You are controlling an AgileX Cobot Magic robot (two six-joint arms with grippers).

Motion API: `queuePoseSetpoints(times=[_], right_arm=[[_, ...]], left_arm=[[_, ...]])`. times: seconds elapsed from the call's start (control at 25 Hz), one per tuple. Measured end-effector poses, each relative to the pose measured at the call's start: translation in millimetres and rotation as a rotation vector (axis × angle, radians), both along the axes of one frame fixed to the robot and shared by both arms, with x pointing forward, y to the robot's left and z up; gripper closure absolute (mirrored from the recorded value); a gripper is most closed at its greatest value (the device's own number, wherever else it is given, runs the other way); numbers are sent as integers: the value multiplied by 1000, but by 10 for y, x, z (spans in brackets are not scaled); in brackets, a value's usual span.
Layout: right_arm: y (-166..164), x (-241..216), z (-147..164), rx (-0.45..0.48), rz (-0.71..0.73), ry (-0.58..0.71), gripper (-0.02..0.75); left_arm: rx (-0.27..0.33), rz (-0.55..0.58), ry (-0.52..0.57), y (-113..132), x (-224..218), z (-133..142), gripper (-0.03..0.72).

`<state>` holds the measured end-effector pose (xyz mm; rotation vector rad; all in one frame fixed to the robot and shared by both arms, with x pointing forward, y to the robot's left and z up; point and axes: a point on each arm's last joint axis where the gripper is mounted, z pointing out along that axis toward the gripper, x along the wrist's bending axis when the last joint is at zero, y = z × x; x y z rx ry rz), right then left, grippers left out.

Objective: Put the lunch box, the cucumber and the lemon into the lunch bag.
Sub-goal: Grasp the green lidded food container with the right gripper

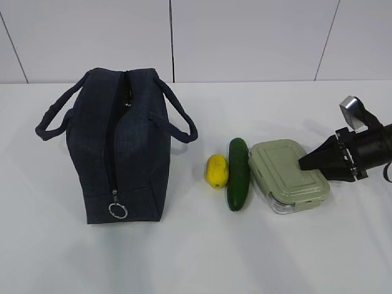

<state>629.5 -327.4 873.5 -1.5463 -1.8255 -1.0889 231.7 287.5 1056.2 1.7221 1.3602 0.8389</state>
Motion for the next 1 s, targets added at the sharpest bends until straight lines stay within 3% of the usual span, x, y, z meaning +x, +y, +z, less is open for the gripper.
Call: queuePoseSetpoints(times=[0.12,0.24,0.56,0.72,1.0], right_arm=[[0,0,0,0,0,0,360],[0,0,0,0,0,0,360],[0,1,1,1,-1,0,360],[1,1,1,1,-1,0,360],[1,0,2,3,0,0,360]], left_arm=[[1,-41,26,-33,84,76,452],[-19,-69,120,-67,293,145,451],[-155,-132,395,-200,1081,268,449],[-211,-186,455,-274,1560,295,447],[-250,-226,557,-341,2354,290,419]])
